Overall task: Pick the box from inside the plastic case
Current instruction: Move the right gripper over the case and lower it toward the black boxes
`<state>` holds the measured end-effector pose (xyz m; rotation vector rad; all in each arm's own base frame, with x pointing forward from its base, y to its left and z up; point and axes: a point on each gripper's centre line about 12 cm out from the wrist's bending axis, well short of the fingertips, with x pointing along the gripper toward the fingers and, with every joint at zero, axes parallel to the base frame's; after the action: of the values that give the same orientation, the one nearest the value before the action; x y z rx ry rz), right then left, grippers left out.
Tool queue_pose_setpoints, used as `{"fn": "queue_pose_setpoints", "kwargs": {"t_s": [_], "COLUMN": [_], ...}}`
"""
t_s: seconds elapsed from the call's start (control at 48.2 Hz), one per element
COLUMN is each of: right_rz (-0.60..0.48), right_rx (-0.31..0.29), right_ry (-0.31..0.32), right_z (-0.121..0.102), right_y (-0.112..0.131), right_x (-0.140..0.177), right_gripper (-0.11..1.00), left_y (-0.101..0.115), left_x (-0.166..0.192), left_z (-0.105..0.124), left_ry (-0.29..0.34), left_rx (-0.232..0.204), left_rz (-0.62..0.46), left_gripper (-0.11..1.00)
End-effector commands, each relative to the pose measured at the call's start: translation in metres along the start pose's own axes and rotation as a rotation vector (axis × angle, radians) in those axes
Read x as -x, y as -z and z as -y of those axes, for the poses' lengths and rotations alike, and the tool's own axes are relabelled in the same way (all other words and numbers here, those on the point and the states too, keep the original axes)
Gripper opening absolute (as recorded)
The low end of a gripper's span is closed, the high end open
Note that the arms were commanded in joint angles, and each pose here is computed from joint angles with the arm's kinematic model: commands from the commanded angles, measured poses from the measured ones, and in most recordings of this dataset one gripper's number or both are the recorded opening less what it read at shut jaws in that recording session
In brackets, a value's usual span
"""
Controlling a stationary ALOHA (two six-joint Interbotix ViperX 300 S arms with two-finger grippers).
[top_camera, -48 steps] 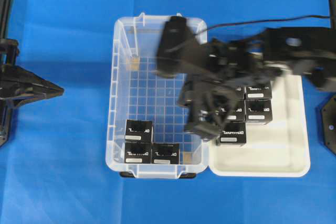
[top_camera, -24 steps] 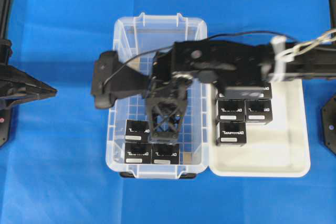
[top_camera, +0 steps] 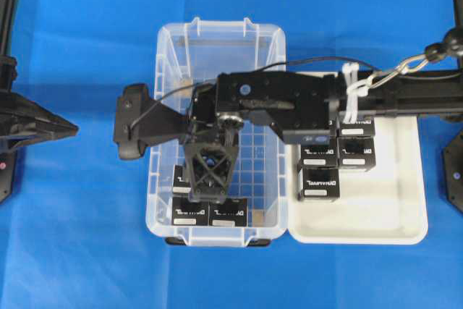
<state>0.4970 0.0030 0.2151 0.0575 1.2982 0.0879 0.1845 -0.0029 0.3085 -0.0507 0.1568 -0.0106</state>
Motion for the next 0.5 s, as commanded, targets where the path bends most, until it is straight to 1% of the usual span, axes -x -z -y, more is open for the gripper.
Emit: {"fn": "queue_pose_setpoints", "kwargs": {"t_s": [0.0, 0.062, 0.104, 0.145, 0.311, 0.477], "right_rz": [0.0, 0.005, 0.012, 0.02, 0.04, 0.039], "right_rx": [-0.002, -0.002, -0.004, -0.005, -0.009, 0.017], "right_ry": [-0.003, -0.002, -0.002, 0.001, 0.005, 0.004], "right_z": [-0.001, 0.0, 0.0, 0.001, 0.003, 0.0], "right_y": [0.001, 0.002, 0.002, 0.002, 0.003, 0.003], "right_x": [-0.011, -0.02, -0.026, -0.03, -0.045, -0.055], "right_gripper": [0.73, 0.89, 0.96, 0.99, 0.99, 0.99], "left_y": [-0.011, -0.011, -0.012, -0.012, -0.015, -0.017], "left_x": [0.001, 0.001, 0.001, 0.001, 0.004, 0.006], "left_z": [0.001, 0.001, 0.001, 0.001, 0.001, 0.001], "left_ry": [0.004, 0.004, 0.004, 0.004, 0.005, 0.005], "left_rx": [-0.005, -0.003, -0.002, -0.002, -0.002, -0.002], "left_rz": [0.027, 0.027, 0.027, 0.031, 0.046, 0.055], "left_gripper": [-0.06, -0.06, -0.06, -0.06, -0.06, -0.06]}}
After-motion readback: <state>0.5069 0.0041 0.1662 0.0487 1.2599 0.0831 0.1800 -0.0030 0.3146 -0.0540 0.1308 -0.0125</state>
